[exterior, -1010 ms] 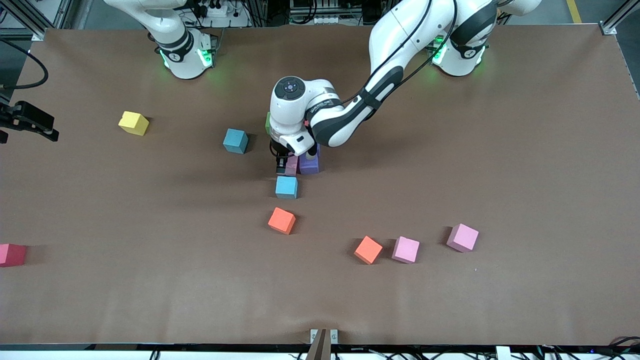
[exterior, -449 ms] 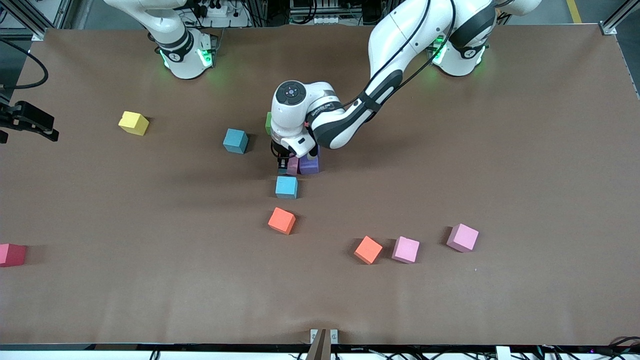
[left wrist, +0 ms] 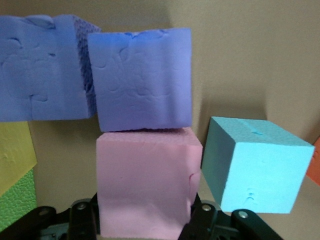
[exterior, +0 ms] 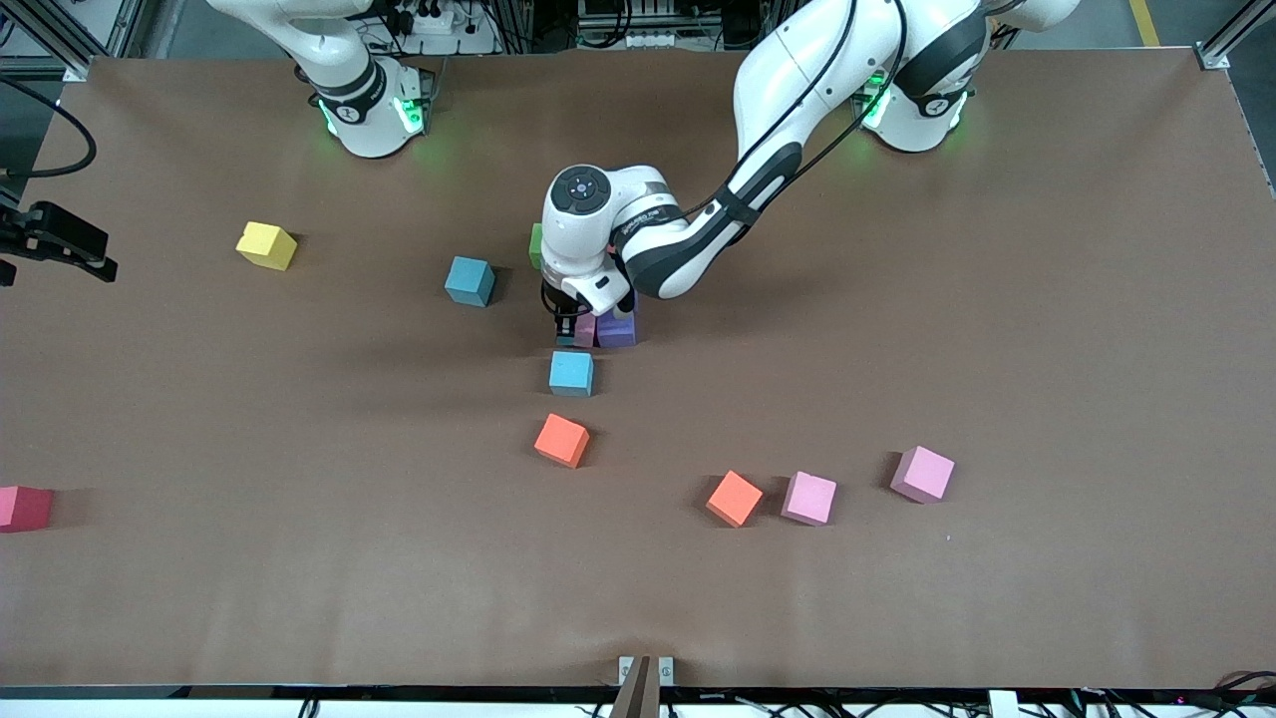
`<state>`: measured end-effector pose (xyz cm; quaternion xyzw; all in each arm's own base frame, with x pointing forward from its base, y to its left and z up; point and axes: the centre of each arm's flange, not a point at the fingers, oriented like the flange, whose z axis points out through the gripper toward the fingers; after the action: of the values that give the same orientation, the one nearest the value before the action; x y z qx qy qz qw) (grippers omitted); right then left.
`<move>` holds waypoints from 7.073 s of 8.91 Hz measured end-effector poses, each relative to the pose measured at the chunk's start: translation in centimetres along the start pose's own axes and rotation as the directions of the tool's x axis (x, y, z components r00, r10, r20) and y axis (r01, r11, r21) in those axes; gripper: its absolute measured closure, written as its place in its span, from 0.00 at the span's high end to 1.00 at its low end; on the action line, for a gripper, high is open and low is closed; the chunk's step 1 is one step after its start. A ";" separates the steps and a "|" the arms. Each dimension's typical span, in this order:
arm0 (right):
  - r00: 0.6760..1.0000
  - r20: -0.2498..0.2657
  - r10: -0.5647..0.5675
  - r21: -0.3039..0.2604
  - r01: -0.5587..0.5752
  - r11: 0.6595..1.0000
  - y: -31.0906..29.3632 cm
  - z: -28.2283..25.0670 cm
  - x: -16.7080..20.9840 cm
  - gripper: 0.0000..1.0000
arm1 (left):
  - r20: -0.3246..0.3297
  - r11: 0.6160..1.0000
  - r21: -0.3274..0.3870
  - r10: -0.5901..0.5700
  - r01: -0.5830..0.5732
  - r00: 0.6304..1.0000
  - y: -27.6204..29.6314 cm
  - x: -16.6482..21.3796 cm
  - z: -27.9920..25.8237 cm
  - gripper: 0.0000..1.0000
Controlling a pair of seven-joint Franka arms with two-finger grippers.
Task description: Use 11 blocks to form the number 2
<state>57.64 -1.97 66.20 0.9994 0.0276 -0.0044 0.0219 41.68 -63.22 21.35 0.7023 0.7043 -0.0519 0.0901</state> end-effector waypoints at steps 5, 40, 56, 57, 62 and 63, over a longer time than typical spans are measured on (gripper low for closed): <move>1.000 0.000 0.000 0.000 0.000 1.000 0.0 0.0 0.0 1.00 | -0.013 1.000 0.020 -0.003 0.004 1.000 -0.5 0.3 1.3 0.60; 0.976 0.216 -0.013 0.001 0.013 1.000 -21.1 21.3 -6.4 1.00 | -0.247 0.986 -0.164 0.001 -0.043 0.969 31.2 40.5 -30.5 0.75; 0.208 0.002 -0.978 0.091 0.974 0.207 -28.9 36.0 -15.2 0.95 | -0.005 0.237 0.249 0.970 -0.939 0.243 16.3 48.5 -51.9 0.75; 0.191 -0.006 -0.982 0.086 0.978 0.190 -29.4 36.3 -15.4 1.00 | 0.011 0.176 0.250 0.983 -0.952 0.185 15.6 48.5 -52.7 0.75; 0.191 0.008 -0.982 0.117 0.975 0.191 -28.4 39.9 -17.3 1.00 | 0.041 0.086 0.249 0.994 -0.965 0.100 15.4 49.0 -54.6 0.77; 0.193 0.007 -0.981 0.120 0.974 0.193 -28.1 40.1 -17.2 1.00 | 0.038 0.089 0.248 0.994 -0.965 0.102 15.5 49.3 -54.8 0.77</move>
<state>38.63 23.36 25.05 0.7539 0.6536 -0.0593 -0.0288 54.30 -3.84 65.90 0.9985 0.0502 -0.0033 -0.0226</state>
